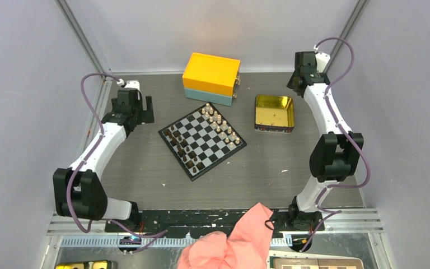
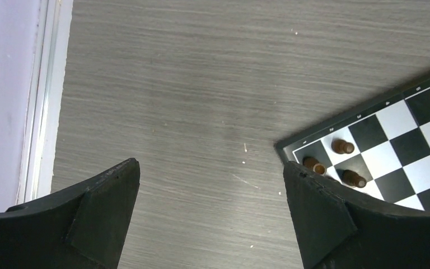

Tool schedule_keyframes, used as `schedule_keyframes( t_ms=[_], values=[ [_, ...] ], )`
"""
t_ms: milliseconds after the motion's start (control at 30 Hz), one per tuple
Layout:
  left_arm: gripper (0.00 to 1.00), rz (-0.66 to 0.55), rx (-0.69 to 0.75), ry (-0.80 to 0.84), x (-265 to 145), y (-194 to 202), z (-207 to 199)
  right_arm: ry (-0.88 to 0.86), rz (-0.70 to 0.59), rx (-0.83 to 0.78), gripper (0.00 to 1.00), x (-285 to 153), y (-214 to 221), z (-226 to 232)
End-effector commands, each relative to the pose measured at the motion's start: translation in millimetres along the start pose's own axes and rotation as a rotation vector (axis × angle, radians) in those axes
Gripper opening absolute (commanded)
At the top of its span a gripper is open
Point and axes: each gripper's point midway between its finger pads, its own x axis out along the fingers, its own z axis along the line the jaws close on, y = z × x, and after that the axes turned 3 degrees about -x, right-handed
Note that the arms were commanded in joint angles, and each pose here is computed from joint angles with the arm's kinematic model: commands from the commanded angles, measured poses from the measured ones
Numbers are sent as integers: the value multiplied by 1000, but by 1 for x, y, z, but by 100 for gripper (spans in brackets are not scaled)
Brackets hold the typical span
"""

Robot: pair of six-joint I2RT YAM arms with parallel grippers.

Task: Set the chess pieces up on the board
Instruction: Reset both arms

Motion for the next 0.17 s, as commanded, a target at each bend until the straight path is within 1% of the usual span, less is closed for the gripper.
schedule_keyframes(
  t_ms=[0,67,133],
  values=[
    [100,-135,-59,20,-14,-32,2,-20,-93,17,65,-3,-19,3],
    [100,-138,-62,20,-15,-32,3,-25,-107,19,66,-5,-21,2],
    [100,-141,-66,22,-17,-33,2,-30,-107,16,71,-6,-20,2]
  ],
)
